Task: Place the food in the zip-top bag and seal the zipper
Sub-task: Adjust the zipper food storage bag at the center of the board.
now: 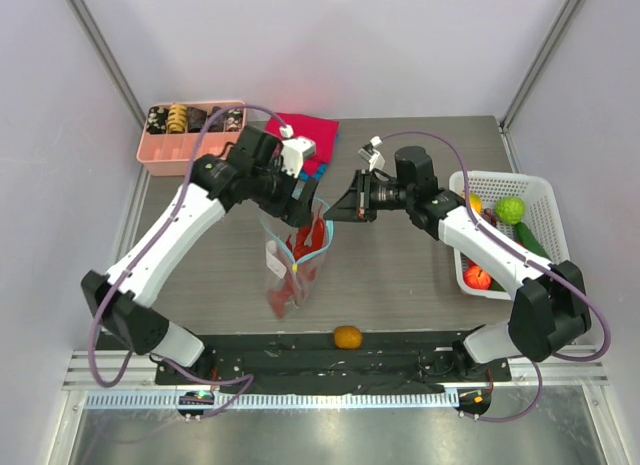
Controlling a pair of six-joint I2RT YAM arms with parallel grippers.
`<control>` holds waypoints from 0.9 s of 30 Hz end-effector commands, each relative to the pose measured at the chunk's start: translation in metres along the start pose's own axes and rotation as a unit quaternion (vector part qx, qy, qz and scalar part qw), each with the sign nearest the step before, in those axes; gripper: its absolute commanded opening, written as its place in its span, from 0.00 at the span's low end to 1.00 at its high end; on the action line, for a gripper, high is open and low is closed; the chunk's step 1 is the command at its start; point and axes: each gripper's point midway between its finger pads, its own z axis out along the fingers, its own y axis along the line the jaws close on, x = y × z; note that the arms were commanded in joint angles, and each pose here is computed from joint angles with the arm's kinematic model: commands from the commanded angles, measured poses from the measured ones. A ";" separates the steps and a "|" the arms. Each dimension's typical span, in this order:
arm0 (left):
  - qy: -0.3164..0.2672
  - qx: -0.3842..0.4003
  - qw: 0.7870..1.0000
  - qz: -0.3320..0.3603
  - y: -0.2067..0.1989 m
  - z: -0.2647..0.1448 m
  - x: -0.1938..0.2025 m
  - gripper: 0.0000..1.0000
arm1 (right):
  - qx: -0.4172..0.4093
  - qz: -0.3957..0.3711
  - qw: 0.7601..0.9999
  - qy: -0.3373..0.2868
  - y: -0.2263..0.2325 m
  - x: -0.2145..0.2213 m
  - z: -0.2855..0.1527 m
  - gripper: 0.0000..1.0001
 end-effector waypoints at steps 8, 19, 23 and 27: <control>-0.031 -0.131 0.991 0.012 0.044 -0.056 -0.002 0.80 | -0.028 -0.068 0.997 -0.027 0.028 -0.011 -0.011 0.01; 0.056 -0.046 0.996 -0.049 0.031 -0.026 0.032 0.25 | 0.005 -0.126 0.992 -0.017 0.014 -0.012 -0.012 0.01; 0.018 -0.010 0.995 -0.097 0.039 -0.031 0.009 0.00 | 0.031 -0.172 0.985 -0.006 0.005 -0.017 -0.011 0.19; 0.018 0.000 0.996 -0.092 0.041 -0.034 0.006 0.00 | 0.096 -0.251 0.963 0.008 -0.018 -0.016 -0.033 0.62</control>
